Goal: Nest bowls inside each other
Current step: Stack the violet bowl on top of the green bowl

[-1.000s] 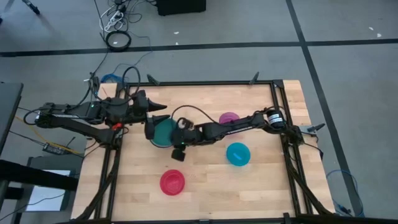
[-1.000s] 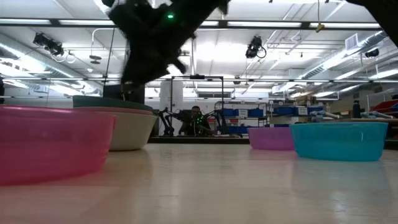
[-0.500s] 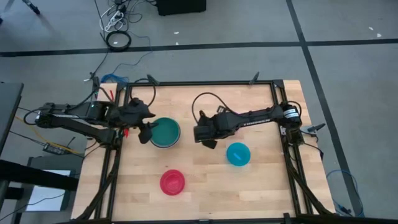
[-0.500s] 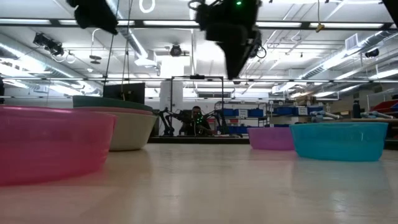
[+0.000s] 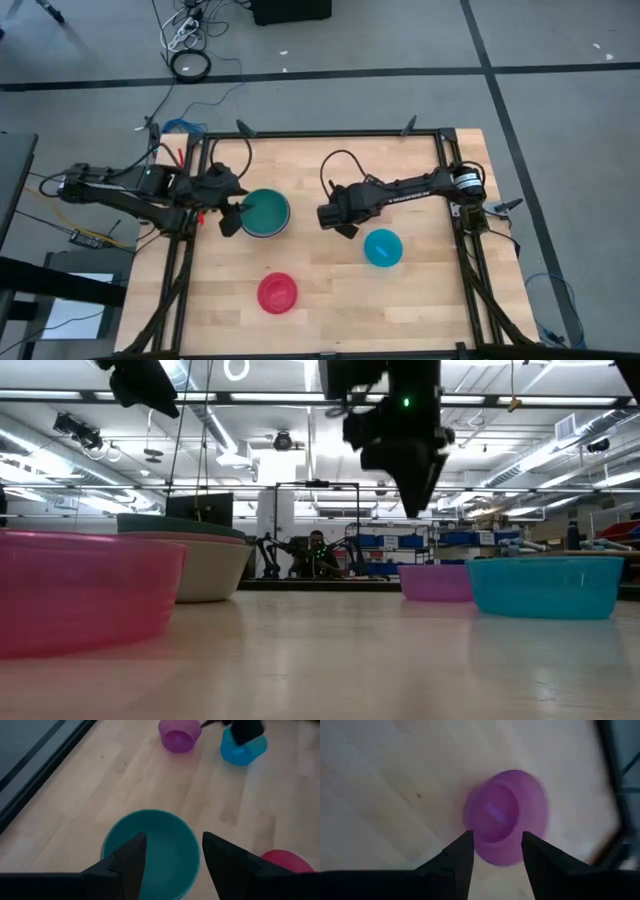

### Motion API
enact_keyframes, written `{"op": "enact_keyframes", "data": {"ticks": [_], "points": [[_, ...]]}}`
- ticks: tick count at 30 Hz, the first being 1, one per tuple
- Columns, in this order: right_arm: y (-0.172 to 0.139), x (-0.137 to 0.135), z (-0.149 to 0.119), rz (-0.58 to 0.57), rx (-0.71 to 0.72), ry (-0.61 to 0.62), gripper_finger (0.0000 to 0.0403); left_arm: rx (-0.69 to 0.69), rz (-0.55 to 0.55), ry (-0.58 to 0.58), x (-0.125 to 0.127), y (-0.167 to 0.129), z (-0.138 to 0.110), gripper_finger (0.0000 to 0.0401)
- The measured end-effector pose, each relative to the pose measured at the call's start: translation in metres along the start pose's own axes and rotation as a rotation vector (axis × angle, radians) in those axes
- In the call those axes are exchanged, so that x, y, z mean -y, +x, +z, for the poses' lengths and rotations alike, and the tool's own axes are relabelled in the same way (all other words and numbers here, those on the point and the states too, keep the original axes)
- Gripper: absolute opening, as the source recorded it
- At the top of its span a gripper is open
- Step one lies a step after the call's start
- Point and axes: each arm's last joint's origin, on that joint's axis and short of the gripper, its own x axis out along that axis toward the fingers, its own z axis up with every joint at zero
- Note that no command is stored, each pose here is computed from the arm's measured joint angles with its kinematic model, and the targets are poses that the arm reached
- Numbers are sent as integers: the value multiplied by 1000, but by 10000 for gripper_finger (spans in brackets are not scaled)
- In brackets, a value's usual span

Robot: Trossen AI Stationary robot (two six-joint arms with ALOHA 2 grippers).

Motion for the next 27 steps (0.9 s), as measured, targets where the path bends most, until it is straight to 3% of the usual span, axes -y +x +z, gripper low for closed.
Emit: {"op": "enact_keyframes", "data": {"ticks": [21, 24, 27], "points": [[102, 4, 2, 163, -40, 129, 157, 62, -26, -6, 4, -1, 5, 204], [109, 4, 3, 202, -27, 123, 140, 63, -24, -6, 4, -1, 5, 204], [112, 6, 4, 236, -27, 124, 94, 66, -19, -7, 4, -1, 5, 204]]}}
